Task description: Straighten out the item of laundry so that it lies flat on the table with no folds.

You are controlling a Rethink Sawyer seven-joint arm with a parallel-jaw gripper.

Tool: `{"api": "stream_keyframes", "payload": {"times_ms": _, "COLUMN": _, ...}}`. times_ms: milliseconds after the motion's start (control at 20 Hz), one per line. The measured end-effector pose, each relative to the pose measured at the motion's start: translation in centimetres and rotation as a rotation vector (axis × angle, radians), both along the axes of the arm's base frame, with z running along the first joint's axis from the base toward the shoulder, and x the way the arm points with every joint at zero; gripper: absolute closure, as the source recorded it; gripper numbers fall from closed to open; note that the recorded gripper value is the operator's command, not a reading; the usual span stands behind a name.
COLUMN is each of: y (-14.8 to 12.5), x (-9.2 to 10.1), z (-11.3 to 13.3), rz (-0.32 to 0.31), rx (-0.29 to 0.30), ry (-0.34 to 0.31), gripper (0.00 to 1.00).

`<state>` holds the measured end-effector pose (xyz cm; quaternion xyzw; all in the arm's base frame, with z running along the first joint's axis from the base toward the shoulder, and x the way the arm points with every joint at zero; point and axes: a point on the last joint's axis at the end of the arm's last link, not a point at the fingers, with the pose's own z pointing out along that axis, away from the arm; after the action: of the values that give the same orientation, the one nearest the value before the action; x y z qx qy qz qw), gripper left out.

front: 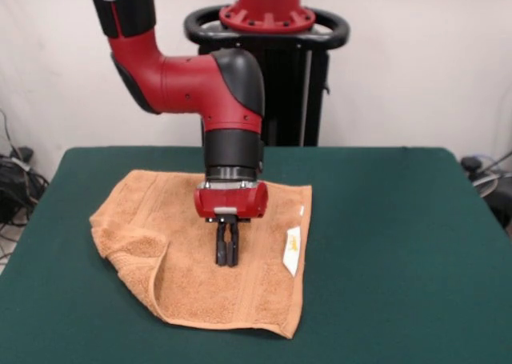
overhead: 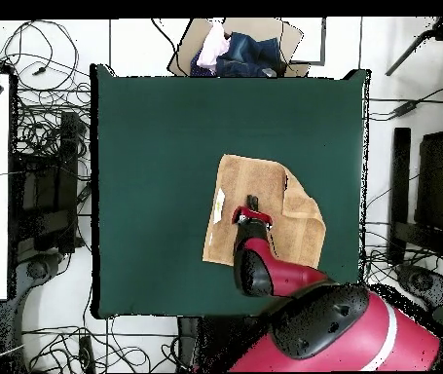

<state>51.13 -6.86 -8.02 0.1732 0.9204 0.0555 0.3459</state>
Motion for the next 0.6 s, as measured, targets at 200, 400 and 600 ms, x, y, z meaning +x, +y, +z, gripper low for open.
{"api": "stream_keyframes", "payload": {"times_ms": 200, "y": 0.06, "x": -0.3, "z": -0.36, "rz": -0.012, "rx": -0.001, "ry": -0.042, "gripper": 1.0}}
{"api": "stream_keyframes", "payload": {"times_ms": 400, "y": 0.0, "x": -0.45, "z": -0.53, "rz": -0.02, "rx": 0.001, "ry": -0.06, "gripper": 1.0}}
{"api": "stream_keyframes", "payload": {"times_ms": 600, "y": -0.06, "x": -0.49, "z": -0.55, "rz": -0.021, "rx": 0.001, "ry": -0.062, "gripper": 1.0}}
